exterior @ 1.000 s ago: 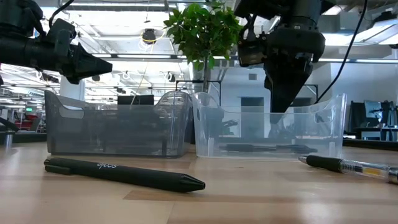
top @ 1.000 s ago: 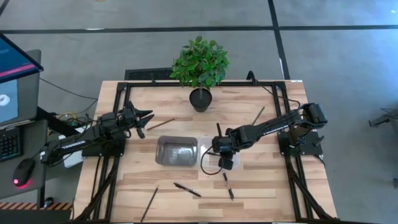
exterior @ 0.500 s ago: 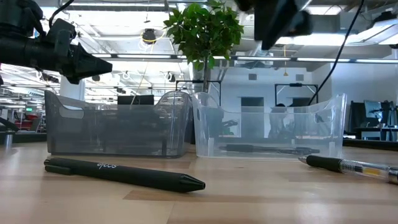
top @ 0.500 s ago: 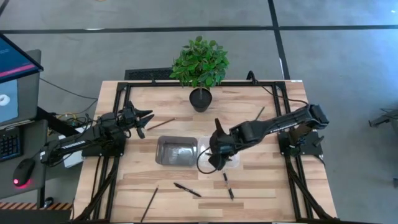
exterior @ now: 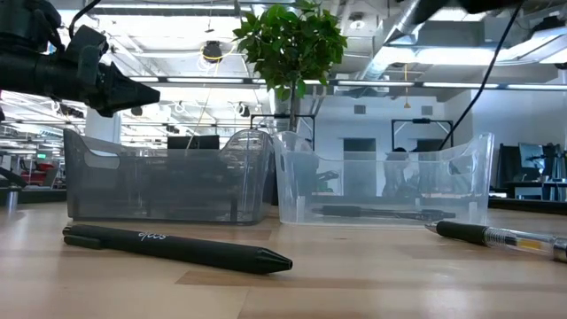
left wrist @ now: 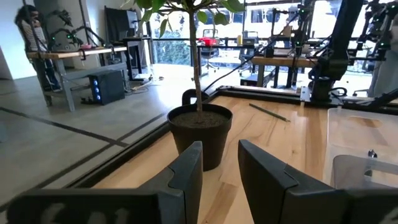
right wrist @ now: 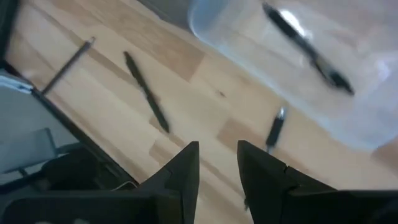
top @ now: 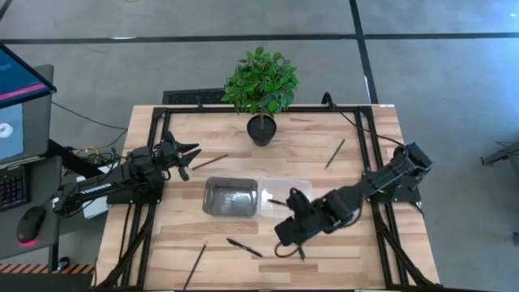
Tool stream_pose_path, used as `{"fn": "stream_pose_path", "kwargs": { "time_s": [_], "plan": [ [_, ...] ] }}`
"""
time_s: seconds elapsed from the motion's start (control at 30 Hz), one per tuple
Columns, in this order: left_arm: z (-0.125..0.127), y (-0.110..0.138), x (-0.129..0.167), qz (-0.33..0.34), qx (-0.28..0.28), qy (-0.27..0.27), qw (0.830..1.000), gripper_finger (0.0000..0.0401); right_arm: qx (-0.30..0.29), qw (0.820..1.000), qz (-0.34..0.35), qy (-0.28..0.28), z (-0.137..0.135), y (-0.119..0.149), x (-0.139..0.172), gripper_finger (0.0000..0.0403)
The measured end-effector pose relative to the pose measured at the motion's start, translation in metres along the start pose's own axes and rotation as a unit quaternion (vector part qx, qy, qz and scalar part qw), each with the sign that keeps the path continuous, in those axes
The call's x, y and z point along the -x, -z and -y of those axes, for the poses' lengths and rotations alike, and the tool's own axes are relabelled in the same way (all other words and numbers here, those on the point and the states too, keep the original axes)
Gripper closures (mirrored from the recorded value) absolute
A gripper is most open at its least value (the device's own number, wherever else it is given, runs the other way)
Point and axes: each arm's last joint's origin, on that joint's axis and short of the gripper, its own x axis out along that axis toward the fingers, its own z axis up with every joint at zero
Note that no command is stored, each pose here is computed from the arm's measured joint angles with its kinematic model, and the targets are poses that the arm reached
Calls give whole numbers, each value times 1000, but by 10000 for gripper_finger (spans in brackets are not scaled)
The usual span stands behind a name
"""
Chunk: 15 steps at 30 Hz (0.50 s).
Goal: Sort pens & pencils
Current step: Put the right black pen into the transparent bin
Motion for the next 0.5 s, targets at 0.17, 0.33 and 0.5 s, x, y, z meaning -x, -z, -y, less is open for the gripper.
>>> {"fn": "stream_pose_path", "kwargs": {
  "time_s": [0.17, 0.33, 0.5],
  "plan": [
    [0, 0, 0, 0, -5, 0, 1000, 307, -60, 998, -12, 16, 4, 27, -10, 268],
    [0, 0, 0, 0, -6, 0, 1000, 307, -102, 995, -20, 11, -4, 49, -34, 270],
    [0, 0, 0, 0, -3, 0, 1000, 307, -122, 992, -27, -17, -15, 57, -59, 270]
  ]
}}
